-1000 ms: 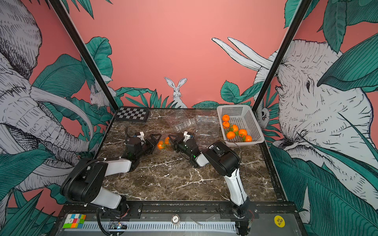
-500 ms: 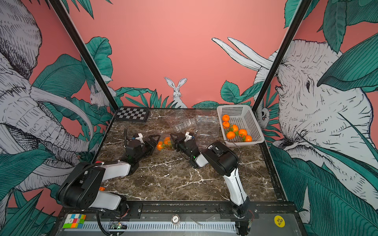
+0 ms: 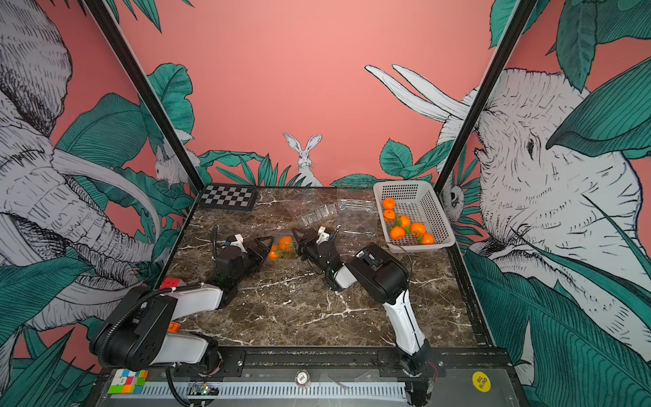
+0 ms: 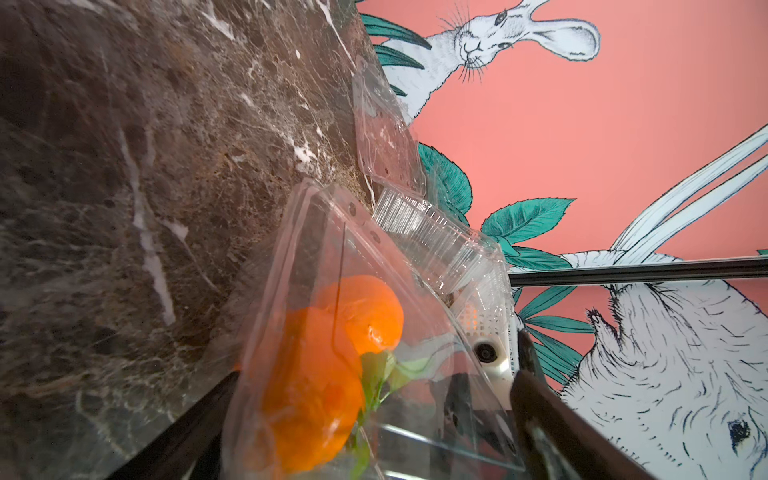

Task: Take oranges out of containers
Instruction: Open the packing box at the center of the board.

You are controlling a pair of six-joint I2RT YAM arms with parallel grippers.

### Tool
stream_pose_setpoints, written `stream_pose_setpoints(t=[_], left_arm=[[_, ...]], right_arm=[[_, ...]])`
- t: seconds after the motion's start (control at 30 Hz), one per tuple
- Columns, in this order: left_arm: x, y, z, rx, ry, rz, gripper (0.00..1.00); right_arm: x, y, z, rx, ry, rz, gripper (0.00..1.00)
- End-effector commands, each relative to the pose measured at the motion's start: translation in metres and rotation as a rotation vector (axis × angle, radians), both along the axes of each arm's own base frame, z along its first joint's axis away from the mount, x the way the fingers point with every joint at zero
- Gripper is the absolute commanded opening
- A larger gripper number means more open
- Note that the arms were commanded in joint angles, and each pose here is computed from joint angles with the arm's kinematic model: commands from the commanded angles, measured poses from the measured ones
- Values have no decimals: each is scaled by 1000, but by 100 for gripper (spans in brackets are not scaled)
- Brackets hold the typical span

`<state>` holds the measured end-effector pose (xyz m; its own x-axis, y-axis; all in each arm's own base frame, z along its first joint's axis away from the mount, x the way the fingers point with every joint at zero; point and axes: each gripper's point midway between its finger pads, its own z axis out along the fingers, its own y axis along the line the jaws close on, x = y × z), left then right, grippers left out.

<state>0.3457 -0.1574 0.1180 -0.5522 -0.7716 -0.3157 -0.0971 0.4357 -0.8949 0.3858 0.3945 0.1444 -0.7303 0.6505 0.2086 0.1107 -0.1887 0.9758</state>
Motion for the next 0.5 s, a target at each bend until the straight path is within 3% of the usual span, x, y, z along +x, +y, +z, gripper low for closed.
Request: stream_pose_setpoints(t=[0.0, 0.17, 0.47], left_arm=[[-12, -22, 25, -48, -50, -104, 99], [-16, -8, 25, 53, -7, -103, 99], [-24, 51, 22, 143, 52, -11, 99]], right_arm=[[-5, 9, 14, 49, -25, 12, 37], [-14, 6, 8, -11, -26, 47, 37], [-33, 0, 0, -289, -79, 189, 39]])
